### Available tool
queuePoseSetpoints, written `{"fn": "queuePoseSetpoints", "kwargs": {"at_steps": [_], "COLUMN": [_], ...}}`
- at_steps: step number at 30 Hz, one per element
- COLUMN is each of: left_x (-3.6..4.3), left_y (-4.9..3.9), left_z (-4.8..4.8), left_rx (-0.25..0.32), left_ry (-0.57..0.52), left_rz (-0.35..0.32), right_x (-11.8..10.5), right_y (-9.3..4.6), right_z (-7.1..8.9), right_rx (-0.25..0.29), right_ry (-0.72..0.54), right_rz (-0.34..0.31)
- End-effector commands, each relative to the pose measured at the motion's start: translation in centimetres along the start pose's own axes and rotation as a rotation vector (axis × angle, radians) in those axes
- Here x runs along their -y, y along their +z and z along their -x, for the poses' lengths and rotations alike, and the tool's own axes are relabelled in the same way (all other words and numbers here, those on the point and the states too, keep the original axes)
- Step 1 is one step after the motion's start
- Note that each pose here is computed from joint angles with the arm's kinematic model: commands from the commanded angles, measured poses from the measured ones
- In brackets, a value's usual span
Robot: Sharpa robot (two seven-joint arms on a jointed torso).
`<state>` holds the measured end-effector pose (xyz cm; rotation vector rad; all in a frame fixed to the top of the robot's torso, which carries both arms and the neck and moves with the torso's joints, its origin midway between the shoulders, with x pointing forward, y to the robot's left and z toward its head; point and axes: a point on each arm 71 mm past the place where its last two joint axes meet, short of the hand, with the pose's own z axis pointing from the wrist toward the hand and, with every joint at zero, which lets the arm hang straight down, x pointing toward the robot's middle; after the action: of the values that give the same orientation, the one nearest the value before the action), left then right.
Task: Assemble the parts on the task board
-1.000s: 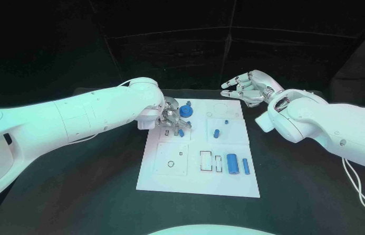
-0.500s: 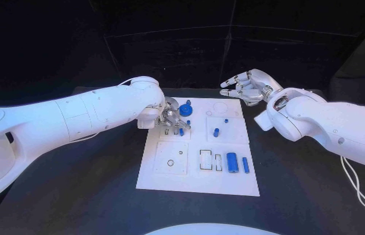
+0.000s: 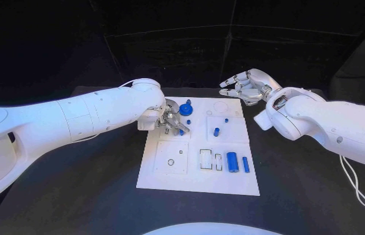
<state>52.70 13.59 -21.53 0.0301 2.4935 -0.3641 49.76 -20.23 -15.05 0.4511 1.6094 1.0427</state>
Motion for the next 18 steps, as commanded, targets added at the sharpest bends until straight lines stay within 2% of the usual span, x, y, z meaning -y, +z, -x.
{"fn": "queuePoseSetpoints", "kwargs": {"at_steps": [1,9,18], "left_x": [0.1,0.26,0.01], "left_y": [-0.05,-0.08,-0.15], "left_z": [-0.01,0.04,0.09], "left_rx": [-0.001,0.018,0.024], "left_ry": [-0.001,-0.015,-0.027], "left_rz": [0.002,-0.007,-0.007], "right_x": [-0.13,-0.11,-0.15], "right_y": [0.09,0.25,0.42], "right_z": [-0.04,-0.16,-0.33], "right_rx": [-0.01,-0.017,-0.025], "right_ry": [0.0,0.0,0.001], "right_rz": [0.003,0.0,0.001]}}
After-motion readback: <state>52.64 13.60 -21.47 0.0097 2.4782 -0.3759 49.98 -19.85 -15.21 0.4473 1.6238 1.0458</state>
